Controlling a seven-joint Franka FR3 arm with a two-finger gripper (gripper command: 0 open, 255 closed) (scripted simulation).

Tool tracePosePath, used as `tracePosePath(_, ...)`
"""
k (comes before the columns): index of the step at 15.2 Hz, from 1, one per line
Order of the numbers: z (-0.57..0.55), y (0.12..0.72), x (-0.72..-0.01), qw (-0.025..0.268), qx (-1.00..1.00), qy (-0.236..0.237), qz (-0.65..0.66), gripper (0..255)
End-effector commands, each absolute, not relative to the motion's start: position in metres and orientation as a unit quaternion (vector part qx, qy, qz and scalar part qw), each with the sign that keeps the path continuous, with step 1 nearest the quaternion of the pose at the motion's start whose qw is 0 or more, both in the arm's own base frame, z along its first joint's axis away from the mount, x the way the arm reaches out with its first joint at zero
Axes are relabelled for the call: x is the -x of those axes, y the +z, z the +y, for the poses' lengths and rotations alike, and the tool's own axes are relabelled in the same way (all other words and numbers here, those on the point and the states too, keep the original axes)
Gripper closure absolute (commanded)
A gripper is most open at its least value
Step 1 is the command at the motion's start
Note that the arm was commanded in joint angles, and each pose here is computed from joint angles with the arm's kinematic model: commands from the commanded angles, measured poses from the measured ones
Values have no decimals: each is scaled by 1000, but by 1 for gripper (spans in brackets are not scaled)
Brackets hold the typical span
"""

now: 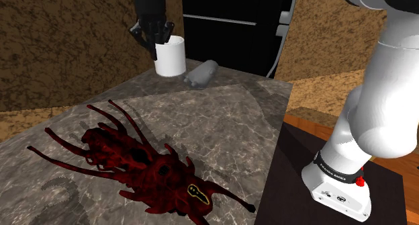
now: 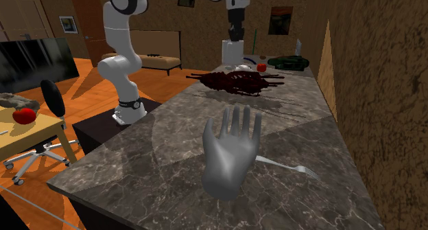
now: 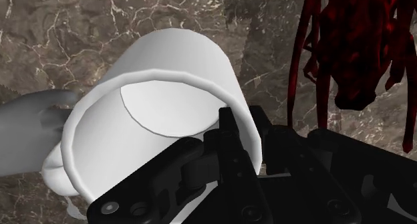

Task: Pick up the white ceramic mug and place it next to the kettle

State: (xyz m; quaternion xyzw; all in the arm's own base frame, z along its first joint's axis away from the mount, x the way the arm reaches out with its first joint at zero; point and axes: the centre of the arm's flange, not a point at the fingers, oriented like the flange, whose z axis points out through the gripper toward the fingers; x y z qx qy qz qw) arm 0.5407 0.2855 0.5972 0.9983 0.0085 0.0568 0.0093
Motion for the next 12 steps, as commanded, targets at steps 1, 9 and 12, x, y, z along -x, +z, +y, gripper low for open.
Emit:
tracePosePath(1, 301, 598, -521, 9, -998, 57, 8, 255)
tracePosePath(9, 371, 598, -442, 9, -998, 57, 8, 255)
tracePosePath(12, 397, 598, -412, 9, -998, 57, 8, 255)
